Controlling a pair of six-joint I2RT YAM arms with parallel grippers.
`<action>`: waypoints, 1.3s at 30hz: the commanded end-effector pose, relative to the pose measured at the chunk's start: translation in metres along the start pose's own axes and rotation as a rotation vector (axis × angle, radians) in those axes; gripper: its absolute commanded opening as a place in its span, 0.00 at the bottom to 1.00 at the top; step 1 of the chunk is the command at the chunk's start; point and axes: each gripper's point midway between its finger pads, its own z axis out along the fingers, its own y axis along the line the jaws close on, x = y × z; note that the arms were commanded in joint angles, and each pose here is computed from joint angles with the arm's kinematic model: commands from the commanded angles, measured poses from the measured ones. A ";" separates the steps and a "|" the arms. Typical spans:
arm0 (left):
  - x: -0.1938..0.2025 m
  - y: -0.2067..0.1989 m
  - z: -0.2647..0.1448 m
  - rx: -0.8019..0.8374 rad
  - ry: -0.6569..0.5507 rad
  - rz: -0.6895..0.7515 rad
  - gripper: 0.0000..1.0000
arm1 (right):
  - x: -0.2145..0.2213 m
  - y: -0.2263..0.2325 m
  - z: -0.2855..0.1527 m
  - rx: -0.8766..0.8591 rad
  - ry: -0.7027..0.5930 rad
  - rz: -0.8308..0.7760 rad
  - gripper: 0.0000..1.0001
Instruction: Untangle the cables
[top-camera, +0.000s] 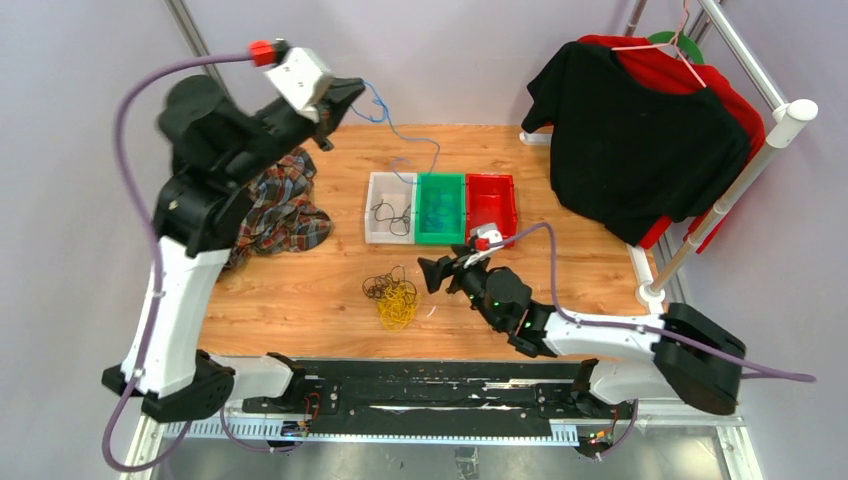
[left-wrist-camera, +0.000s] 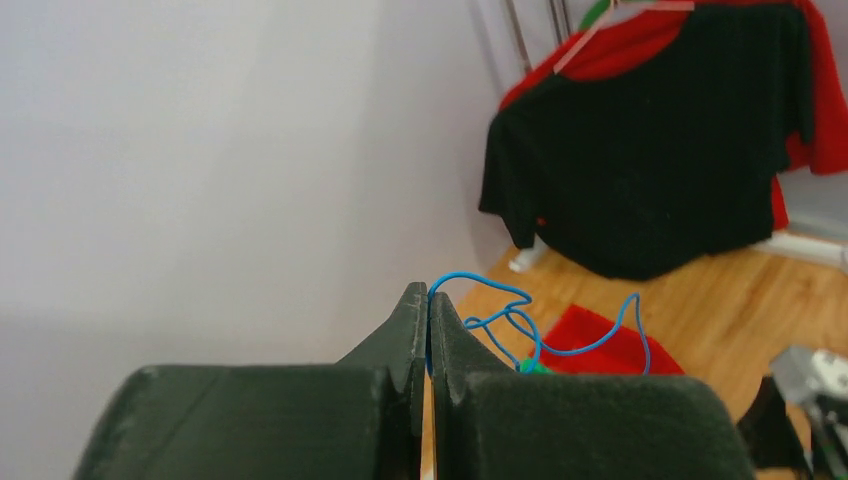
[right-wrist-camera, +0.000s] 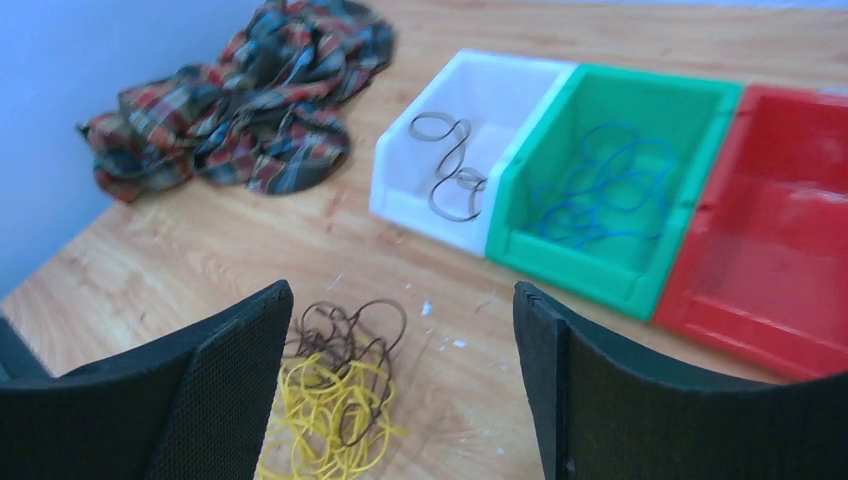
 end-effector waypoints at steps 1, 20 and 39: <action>0.071 -0.019 0.032 0.068 0.143 -0.039 0.00 | -0.031 -0.048 -0.011 0.216 -0.035 -0.071 0.81; 0.318 -0.050 0.119 0.063 0.702 0.142 0.00 | -0.076 -0.162 -0.066 0.581 -0.141 -0.080 0.76; 0.461 -0.134 0.135 0.225 0.941 0.134 0.00 | -0.083 -0.174 -0.079 0.604 -0.162 -0.083 0.76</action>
